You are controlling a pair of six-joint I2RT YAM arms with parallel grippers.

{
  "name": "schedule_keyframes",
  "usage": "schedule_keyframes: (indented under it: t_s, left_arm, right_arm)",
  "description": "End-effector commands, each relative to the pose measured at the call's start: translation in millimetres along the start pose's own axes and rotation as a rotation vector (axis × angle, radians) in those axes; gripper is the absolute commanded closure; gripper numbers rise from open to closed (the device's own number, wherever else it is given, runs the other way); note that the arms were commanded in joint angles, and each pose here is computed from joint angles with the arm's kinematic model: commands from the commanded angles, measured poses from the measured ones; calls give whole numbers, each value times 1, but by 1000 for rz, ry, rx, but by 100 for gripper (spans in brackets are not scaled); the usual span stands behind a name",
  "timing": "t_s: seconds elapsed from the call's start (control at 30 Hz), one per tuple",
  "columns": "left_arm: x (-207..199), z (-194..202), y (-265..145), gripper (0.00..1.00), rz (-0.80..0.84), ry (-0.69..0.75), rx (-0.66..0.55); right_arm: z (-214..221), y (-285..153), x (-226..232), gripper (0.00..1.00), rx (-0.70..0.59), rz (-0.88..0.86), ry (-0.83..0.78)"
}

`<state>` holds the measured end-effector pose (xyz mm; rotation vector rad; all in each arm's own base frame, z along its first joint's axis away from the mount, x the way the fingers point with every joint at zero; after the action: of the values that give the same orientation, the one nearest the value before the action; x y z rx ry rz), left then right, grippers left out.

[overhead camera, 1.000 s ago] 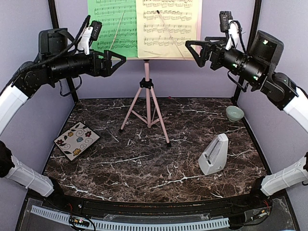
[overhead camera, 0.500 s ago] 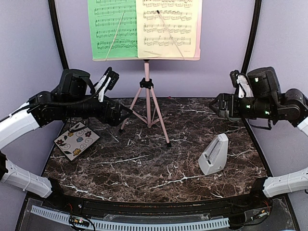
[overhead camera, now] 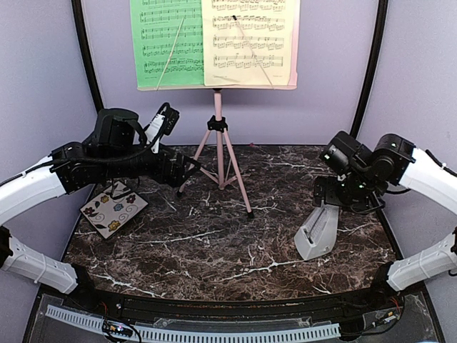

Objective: Set up the instrument practice props

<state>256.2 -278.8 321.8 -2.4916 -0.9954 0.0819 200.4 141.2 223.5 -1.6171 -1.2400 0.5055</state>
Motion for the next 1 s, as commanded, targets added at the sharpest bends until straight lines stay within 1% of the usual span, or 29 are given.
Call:
schedule_keyframes:
  t_s: [0.0,0.1,0.3,0.43,0.5,0.77,0.97]
  left_arm:
    - [3,-3,0,1,-25,14,-24]
    - [5,-2,2,1,-37,25,-20]
    - [12,-3,3,1,-79,12,-23]
    - [17,-5,0,1,-106,16,-32]
    - [19,-7,-3,1,-115,19,-42]
    - [23,-11,-5,1,-104,31,-60]
    - [31,-9,-6,1,-107,21,-65]
  right_arm:
    - [1,-3,12,0,45,-13,90]
    - [9,6,8,0,77,53,116]
    - [7,15,-1,0,61,190,208]
    - [12,24,3,0,106,256,277]
    - [14,27,7,0,129,267,355]
    - [22,26,8,0,155,291,681]
    - [25,30,4,0,142,327,775]
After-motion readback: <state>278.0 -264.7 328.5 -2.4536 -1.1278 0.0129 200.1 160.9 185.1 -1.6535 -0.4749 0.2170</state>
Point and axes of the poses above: each gripper's point midway between its finger pads, its own y axis out along the fingers, its own x axis along the line the jaws close on, z = x × y, the point moved 1 cm from there along -y, back along the fingers, and after that the axes turned 15 degrees about y, right-handed, at the moved point
